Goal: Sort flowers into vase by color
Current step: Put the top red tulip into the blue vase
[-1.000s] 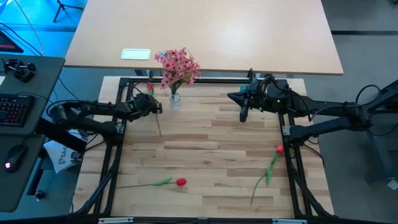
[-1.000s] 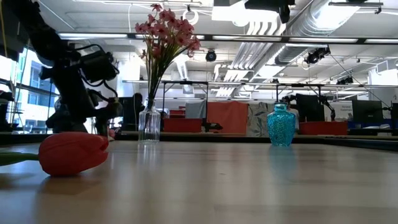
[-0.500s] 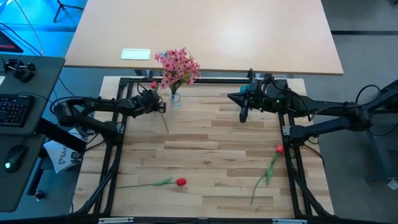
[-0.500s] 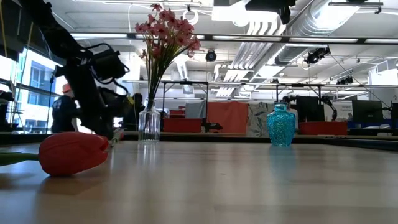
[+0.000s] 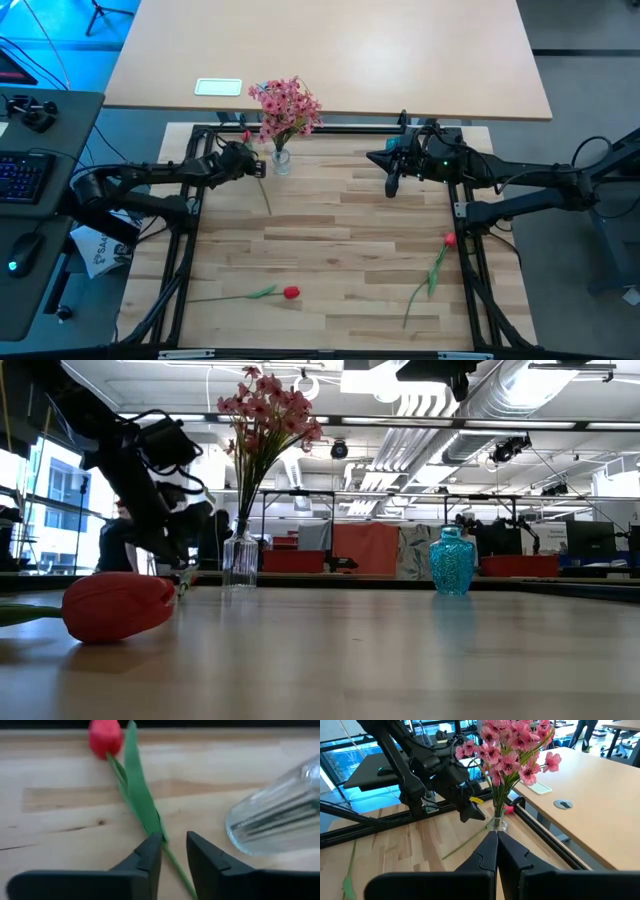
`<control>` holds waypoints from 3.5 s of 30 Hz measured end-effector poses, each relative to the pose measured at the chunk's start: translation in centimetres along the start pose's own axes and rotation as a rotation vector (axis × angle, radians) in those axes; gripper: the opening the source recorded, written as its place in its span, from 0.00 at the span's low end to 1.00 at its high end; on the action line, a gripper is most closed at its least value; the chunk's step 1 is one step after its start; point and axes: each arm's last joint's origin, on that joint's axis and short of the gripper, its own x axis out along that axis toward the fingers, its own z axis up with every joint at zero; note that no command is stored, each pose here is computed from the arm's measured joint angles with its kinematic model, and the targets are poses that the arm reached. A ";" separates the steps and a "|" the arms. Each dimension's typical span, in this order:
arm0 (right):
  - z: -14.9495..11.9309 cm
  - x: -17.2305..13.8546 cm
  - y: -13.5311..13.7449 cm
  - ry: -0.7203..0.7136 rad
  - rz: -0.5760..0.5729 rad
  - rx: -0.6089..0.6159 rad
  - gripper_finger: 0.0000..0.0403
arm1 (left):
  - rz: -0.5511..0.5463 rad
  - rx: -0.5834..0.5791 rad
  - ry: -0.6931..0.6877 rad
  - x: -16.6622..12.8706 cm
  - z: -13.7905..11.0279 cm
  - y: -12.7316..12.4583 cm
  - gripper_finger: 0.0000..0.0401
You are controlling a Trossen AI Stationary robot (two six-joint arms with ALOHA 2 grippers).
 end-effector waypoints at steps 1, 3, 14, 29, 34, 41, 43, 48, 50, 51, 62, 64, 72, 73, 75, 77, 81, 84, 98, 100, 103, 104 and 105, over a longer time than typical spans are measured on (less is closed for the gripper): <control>0.0 0.0 0.0 0.000 0.000 0.000 0.00 | 0.012 -0.009 -0.008 -0.1 0.0 0.1 0.22; 0.0 0.0 0.0 0.000 0.000 0.000 0.00 | 0.041 -0.026 -0.007 -0.1 -0.1 0.3 0.28; -0.3 0.0 0.0 0.025 -0.003 -0.013 0.00 | -0.008 -0.140 0.034 0.8 -1.3 -1.1 0.47; -0.4 0.0 -0.1 0.044 -0.006 -0.018 0.00 | 0.129 -0.166 0.044 3.9 -2.3 -0.8 0.46; -0.4 0.0 -0.1 0.044 -0.006 -0.018 0.00 | 0.150 -0.150 0.048 4.5 -2.2 -1.1 0.45; -0.5 0.0 0.1 0.051 0.043 -0.009 0.00 | 0.170 -0.070 0.121 4.2 -2.7 -0.9 0.09; -0.5 0.0 0.2 0.060 0.065 -0.006 0.00 | 0.156 -0.011 0.154 3.7 -2.7 -0.8 0.03; -0.7 0.0 0.2 0.079 0.081 0.013 0.00 | 0.145 0.101 0.225 1.0 -2.4 0.1 0.01; -0.7 0.0 0.2 0.080 0.081 0.013 0.00 | 0.111 0.125 0.216 -0.4 -2.1 0.2 0.01; -0.7 0.0 0.2 0.080 0.081 0.014 0.00 | 0.075 0.126 0.187 -1.1 -1.8 -0.1 0.00; -0.6 0.0 0.2 0.076 0.091 0.037 0.00 | -0.334 0.457 0.269 -10.0 -4.4 -0.2 0.00; -0.5 0.0 0.3 0.065 0.113 0.040 0.00 | -0.426 0.504 0.340 -11.3 -5.2 0.1 0.00; 0.3 -0.2 0.7 -0.004 0.239 0.055 0.00 | -0.908 0.566 0.360 -15.3 -6.4 -1.5 0.00; 0.4 -0.4 0.7 -0.007 0.260 0.061 0.00 | -0.972 0.545 0.318 -15.9 -6.3 -2.0 0.00; 0.6 -0.9 0.7 -0.008 0.276 0.094 0.00 | -1.080 0.502 0.196 -16.8 -5.9 -3.4 0.00; 0.6 -1.7 0.5 0.006 0.282 0.138 0.00 | -1.135 0.466 0.062 -17.5 -5.6 -4.7 0.00; 0.7 -3.9 0.2 0.035 0.323 0.191 0.00 | -1.176 0.419 -0.125 -17.8 -5.7 -7.3 0.00; 0.6 -5.5 -0.2 0.058 0.344 0.247 0.00 | -1.139 0.399 -0.216 -17.2 -6.1 -9.4 0.00; -1.2 -3.8 2.7 0.191 0.329 0.194 0.02 | -1.179 0.423 -0.567 -14.3 0.7 -20.7 0.00; -0.5 -2.7 3.1 0.110 0.344 0.188 0.05 | -1.184 0.418 -0.576 -13.9 1.5 -21.4 0.00; 0.5 -1.2 3.5 -0.005 0.384 0.213 0.12 | -1.188 0.404 -0.599 -14.0 2.5 -21.9 0.00; 0.7 -0.8 3.7 -0.034 0.401 0.218 0.16 | -1.188 0.399 -0.605 -14.0 2.7 -22.0 0.00; 0.9 -0.4 3.7 -0.063 0.408 0.223 0.20 | -1.188 0.390 -0.616 -14.1 3.1 -22.0 0.00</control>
